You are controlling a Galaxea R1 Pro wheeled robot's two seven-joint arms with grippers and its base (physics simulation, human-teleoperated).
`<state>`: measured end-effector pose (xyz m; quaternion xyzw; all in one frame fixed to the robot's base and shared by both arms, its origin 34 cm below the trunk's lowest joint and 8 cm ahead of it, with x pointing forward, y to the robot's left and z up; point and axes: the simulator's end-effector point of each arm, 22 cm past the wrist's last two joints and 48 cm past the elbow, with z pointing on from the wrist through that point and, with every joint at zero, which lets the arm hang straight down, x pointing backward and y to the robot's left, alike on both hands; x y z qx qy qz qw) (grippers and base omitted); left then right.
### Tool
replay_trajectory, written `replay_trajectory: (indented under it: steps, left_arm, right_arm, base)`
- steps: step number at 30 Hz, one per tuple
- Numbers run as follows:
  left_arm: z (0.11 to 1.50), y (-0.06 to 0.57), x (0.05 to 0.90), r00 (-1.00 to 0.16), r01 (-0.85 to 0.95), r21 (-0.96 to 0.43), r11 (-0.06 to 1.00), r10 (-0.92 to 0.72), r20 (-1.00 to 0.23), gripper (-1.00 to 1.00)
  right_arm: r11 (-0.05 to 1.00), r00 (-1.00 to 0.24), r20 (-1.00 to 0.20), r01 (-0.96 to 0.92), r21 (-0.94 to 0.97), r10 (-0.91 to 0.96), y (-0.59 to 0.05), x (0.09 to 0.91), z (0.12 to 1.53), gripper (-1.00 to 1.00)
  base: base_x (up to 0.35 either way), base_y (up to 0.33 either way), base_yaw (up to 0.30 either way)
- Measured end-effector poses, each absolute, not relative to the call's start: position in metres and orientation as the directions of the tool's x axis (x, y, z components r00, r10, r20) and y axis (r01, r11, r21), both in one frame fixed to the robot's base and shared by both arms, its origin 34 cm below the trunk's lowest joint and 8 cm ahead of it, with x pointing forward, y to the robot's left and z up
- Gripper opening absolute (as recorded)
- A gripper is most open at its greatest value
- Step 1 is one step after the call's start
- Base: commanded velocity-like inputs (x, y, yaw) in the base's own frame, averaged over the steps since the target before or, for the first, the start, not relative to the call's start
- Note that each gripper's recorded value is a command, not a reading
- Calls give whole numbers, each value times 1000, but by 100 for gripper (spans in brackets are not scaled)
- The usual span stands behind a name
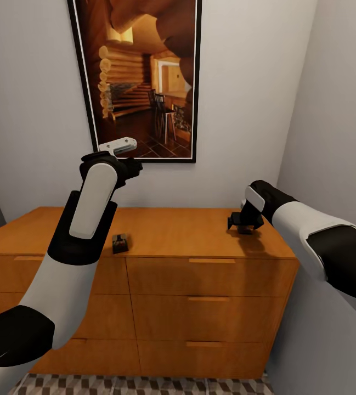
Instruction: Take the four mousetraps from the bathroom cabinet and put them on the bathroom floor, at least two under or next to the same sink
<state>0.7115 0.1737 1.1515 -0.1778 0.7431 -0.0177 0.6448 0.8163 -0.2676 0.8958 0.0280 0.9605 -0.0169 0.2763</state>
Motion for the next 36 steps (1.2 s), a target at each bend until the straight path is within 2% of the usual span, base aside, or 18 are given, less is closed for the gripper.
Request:
replay_trajectory:
  steps: [20,21,36]
  left_arm:
    - [1135,174,708,-104,-242,-257,936,-288,-952,100]
    - [1135,174,708,-104,-242,-257,936,-288,-952,100]
    - [1135,176,708,-106,-251,-250,935,-284,-953,100]
  right_arm:
    - [998,-823,-567,49,-31,23,-265,820,896,100]
    - [998,-823,-567,49,-30,23,-265,820,896,-100]
    - [998,-822,-570,45,-42,13,-265,821,897,-100]
  base:
    - [0,0,0]
    - [0,0,0]
    - [0,0,0]
